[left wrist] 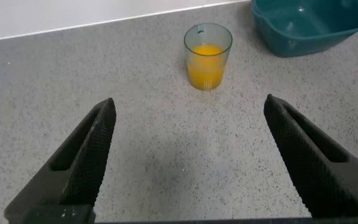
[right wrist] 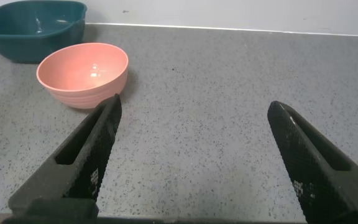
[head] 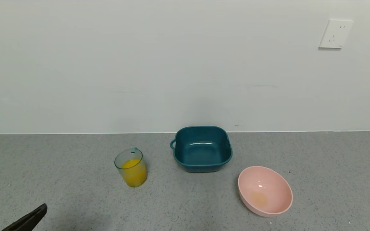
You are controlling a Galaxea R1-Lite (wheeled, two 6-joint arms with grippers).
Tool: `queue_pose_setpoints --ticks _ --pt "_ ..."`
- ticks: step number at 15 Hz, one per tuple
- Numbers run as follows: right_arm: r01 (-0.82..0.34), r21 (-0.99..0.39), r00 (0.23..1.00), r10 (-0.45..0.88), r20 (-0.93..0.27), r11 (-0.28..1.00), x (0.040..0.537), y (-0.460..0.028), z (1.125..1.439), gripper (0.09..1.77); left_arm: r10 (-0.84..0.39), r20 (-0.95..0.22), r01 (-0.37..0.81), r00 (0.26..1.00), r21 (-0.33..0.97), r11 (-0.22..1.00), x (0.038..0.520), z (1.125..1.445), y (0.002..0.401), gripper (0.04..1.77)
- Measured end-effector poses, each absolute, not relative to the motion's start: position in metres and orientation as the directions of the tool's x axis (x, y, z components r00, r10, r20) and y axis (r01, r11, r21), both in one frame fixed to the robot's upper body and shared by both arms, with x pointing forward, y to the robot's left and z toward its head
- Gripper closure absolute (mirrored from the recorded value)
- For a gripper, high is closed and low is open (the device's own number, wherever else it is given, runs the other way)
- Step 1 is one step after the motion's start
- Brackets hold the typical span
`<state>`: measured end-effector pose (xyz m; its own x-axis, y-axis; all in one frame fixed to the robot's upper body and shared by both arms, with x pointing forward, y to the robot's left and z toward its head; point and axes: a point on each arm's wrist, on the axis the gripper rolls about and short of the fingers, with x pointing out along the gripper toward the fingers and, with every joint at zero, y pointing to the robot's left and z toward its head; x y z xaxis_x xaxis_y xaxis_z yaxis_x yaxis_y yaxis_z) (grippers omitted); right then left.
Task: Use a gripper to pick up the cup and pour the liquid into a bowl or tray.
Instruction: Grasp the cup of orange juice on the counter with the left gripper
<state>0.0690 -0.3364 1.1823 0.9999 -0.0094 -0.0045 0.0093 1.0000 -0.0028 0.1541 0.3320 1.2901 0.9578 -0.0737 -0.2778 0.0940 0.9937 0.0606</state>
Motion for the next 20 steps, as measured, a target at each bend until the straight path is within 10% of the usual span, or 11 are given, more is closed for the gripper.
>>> queue_pose_setpoints --ticks 20 --pt "0.009 -0.003 1.000 -0.009 -0.004 1.000 0.069 -0.336 1.182 0.15 -0.133 -0.616 0.189 0.777 0.026 0.982 0.277 1.222 0.317 0.09"
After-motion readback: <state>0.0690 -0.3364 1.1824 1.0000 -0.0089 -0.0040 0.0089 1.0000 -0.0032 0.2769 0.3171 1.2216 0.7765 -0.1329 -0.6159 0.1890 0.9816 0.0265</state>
